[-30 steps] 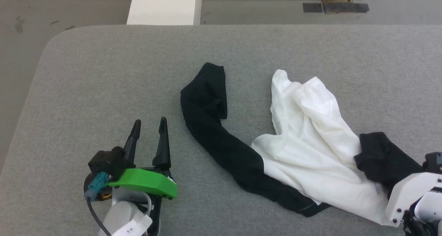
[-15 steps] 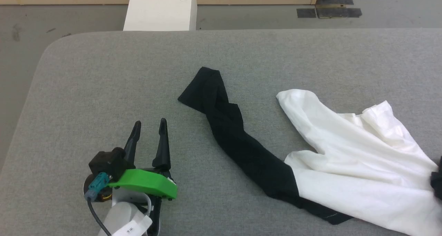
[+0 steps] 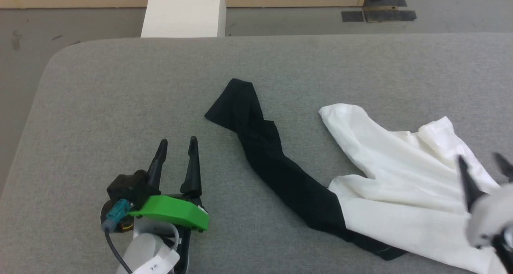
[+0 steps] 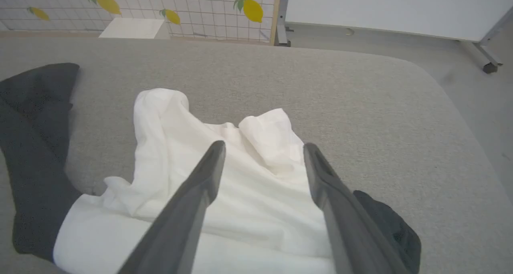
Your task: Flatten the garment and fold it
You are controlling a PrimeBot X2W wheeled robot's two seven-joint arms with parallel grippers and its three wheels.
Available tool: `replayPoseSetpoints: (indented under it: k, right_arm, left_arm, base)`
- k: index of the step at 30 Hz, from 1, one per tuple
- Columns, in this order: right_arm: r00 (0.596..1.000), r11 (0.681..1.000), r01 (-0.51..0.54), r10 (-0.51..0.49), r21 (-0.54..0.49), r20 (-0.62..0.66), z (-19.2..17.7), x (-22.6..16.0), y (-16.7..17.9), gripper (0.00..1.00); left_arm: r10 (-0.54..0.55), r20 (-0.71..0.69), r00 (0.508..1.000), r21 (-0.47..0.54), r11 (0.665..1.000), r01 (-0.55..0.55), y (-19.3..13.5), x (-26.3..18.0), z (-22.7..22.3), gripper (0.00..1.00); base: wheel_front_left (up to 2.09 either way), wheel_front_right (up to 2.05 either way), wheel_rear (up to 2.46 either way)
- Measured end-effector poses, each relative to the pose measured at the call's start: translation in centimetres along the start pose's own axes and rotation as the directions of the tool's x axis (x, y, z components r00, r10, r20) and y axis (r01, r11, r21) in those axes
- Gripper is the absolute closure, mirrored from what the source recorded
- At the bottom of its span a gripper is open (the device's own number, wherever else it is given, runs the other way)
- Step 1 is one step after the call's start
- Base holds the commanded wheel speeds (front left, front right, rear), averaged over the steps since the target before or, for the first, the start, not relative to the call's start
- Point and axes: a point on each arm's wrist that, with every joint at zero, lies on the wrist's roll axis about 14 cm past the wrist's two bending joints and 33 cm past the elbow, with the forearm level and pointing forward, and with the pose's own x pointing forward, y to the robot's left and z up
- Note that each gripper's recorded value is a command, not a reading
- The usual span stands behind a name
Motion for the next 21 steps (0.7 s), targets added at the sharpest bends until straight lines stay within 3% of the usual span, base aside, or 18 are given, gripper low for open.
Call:
replayPoseSetpoints:
  k: [7, 14, 15, 16, 17, 21]
  right_arm:
    - [0.965, 0.966, -0.172, 0.126, -0.194, -0.228, -4.4, 6.1, 3.4, 0.00]
    - [0.864, 0.917, -0.305, 0.152, -0.257, -0.480, -9.3, 10.0, 5.7, 0.00]
    - [0.845, 0.912, -0.322, 0.157, -0.253, -0.510, -9.7, 10.4, 6.0, 0.18]
    - [0.830, 0.909, -0.334, 0.158, -0.248, -0.535, -9.8, 10.8, 6.2, 0.76]
    - [0.819, 0.904, -0.345, 0.158, -0.254, -0.551, -9.8, 11.2, 6.3, 1.00]
    - [0.810, 0.865, -0.400, 0.179, -0.303, -0.559, -8.4, 13.2, 8.0, 1.00]
  left_arm:
    - [0.006, 0.001, 1.000, 0.005, 1.000, -0.006, 0.5, 0.5, 0.0, 0.00]
    - [0.033, -0.007, 0.999, 0.015, 0.999, -0.032, 1.7, 0.7, -0.3, 0.00]
    - [0.039, -0.010, 0.999, 0.017, 0.999, -0.039, 1.9, 0.6, -0.4, 0.00]
    - [0.041, -0.012, 0.999, 0.018, 0.999, -0.041, 2.0, 0.6, -0.4, 0.00]
    - [0.045, -0.012, 0.999, 0.018, 0.999, -0.044, 2.1, 0.6, -0.5, 0.00]
    - [0.062, -0.013, 0.998, 0.016, 0.998, -0.062, 2.7, 0.6, -0.4, 0.00]
  base:
    - [0.00, 0.00, 0.00]
    - [0.00, 0.00, 0.00]
    - [0.00, 0.00, 0.00]
    - [0.00, 0.00, 0.00]
    - [0.00, 0.00, 0.00]
    - [0.00, 0.00, 0.00]
